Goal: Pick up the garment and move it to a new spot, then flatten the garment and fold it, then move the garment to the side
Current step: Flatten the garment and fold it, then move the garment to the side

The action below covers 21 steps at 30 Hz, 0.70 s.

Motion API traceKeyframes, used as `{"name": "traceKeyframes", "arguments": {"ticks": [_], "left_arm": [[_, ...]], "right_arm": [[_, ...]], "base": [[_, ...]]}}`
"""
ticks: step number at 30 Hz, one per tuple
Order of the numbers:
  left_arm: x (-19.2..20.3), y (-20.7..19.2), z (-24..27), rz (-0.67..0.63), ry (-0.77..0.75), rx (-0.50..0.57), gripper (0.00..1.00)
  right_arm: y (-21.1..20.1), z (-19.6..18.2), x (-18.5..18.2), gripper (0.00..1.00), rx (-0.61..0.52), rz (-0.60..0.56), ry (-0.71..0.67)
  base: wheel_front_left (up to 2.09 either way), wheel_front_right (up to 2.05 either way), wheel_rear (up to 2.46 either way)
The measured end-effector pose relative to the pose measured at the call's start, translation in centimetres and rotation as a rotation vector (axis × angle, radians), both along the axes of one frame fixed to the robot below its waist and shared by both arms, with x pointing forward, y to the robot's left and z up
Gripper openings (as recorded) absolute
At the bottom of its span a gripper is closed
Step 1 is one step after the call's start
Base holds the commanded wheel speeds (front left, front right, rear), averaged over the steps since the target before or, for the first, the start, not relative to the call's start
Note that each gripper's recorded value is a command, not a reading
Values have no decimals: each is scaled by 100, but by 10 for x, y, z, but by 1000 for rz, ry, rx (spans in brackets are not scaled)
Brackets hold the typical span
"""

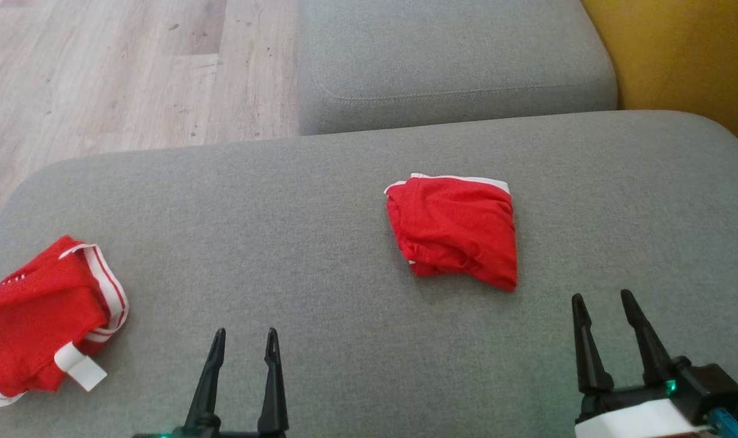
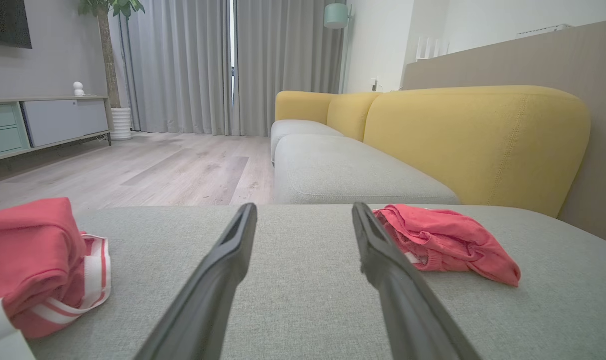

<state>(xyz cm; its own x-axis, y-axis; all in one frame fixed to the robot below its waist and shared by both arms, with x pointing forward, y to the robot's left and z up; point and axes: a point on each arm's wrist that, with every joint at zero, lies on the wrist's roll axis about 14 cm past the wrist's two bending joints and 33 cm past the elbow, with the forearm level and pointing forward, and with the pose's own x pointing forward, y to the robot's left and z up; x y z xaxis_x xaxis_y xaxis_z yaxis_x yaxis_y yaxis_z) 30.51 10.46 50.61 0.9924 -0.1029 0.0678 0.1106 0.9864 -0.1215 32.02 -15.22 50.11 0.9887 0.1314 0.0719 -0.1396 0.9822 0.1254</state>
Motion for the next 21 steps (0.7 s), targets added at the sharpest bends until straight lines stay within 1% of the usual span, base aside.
{"name": "traceKeyframes", "arguments": {"ticks": [4, 21], "left_arm": [[-1, 1, 0, 4, -2, 5, 100], [-2, 1, -3, 5, 5, 11, 100]], "right_arm": [[-5, 1, 1, 100, -15, -13, -3], [-7, 1, -1, 100, -14, -19, -5]], "base": [[0, 0, 0], [0, 0, 0]]}}
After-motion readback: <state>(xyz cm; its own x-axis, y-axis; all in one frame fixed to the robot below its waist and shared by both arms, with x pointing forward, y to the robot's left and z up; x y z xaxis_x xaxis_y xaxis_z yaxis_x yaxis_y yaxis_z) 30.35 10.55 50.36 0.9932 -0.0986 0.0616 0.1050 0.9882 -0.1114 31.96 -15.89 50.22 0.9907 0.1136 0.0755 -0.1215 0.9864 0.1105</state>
